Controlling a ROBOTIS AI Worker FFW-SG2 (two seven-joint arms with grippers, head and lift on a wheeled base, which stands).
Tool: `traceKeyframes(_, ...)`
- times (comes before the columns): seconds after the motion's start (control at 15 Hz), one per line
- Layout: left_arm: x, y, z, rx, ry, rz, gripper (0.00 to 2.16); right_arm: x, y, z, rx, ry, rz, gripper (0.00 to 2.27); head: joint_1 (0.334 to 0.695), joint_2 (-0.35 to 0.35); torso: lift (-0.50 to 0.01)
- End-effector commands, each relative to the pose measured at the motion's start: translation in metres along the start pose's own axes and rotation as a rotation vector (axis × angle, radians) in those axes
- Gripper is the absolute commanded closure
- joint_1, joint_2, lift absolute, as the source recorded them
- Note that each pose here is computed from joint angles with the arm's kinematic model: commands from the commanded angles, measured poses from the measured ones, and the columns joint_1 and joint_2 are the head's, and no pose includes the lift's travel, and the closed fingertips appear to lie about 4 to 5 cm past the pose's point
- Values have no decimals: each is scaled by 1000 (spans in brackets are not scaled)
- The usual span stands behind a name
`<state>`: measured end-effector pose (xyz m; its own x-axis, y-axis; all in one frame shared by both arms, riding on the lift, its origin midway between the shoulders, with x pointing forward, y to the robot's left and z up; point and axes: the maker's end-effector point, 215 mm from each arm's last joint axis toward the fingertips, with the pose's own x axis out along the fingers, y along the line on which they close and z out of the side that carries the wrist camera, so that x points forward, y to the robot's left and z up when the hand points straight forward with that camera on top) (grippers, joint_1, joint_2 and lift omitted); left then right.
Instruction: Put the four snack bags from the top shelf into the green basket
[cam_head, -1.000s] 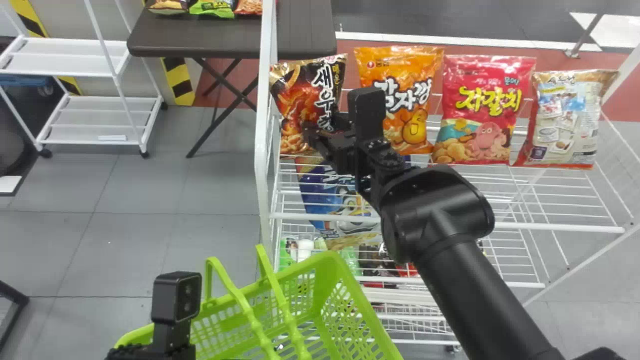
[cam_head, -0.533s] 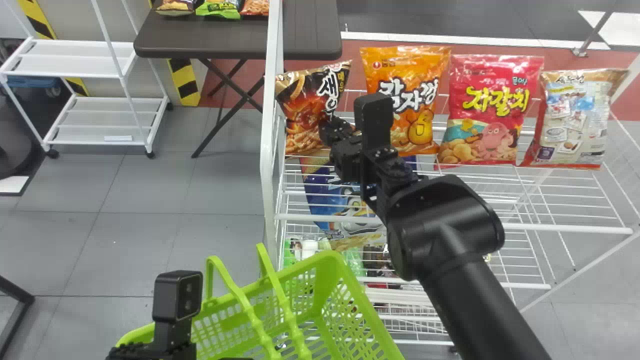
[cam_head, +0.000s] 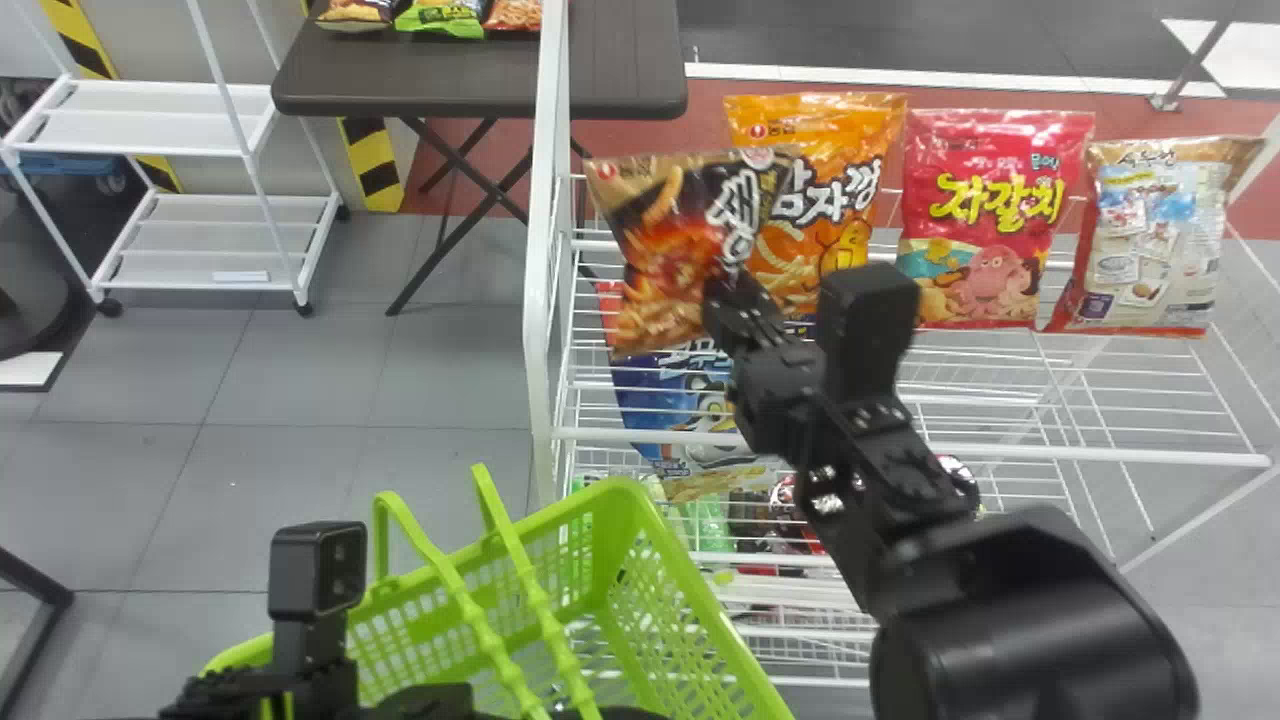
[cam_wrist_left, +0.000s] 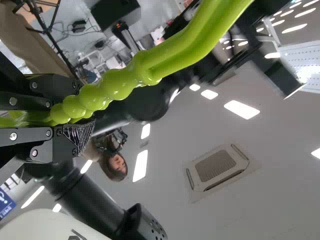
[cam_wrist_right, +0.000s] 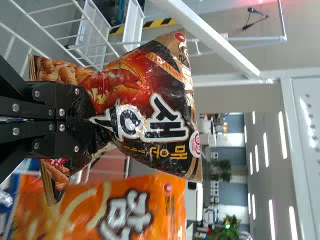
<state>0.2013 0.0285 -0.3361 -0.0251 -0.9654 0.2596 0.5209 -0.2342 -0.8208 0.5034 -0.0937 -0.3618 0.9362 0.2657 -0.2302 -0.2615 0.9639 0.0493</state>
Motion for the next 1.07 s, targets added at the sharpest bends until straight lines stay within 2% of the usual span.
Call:
traceKeyframes(0.0,-2,1,3,-1,-6,-8,2148,-45,-25,-27,88,110,-30,2250,695,-97,0)
traceKeyframes(0.13,-2,3,4,-4,-9,-10,2148,-86,-38,-59,275,255,35,2250,695,-133,0)
traceKeyframes(0.2,-2,4,5,-5,-11,-9,2148,-106,-34,-69,334,318,69,2246,695,-177,0)
traceKeyframes(0.33,-2,7,7,-8,-14,-11,2148,-149,-21,-75,420,412,134,2250,695,-219,0)
traceKeyframes(0.47,-3,10,4,-20,-19,-9,2148,-173,2,-71,457,468,210,2250,695,-256,0)
traceKeyframes(0.8,2,13,3,-25,-16,-6,2148,-196,71,-77,490,590,392,2250,695,-211,0)
traceKeyframes(1.0,5,14,3,-24,-14,-1,2148,-200,106,-107,501,715,471,2216,695,-136,0)
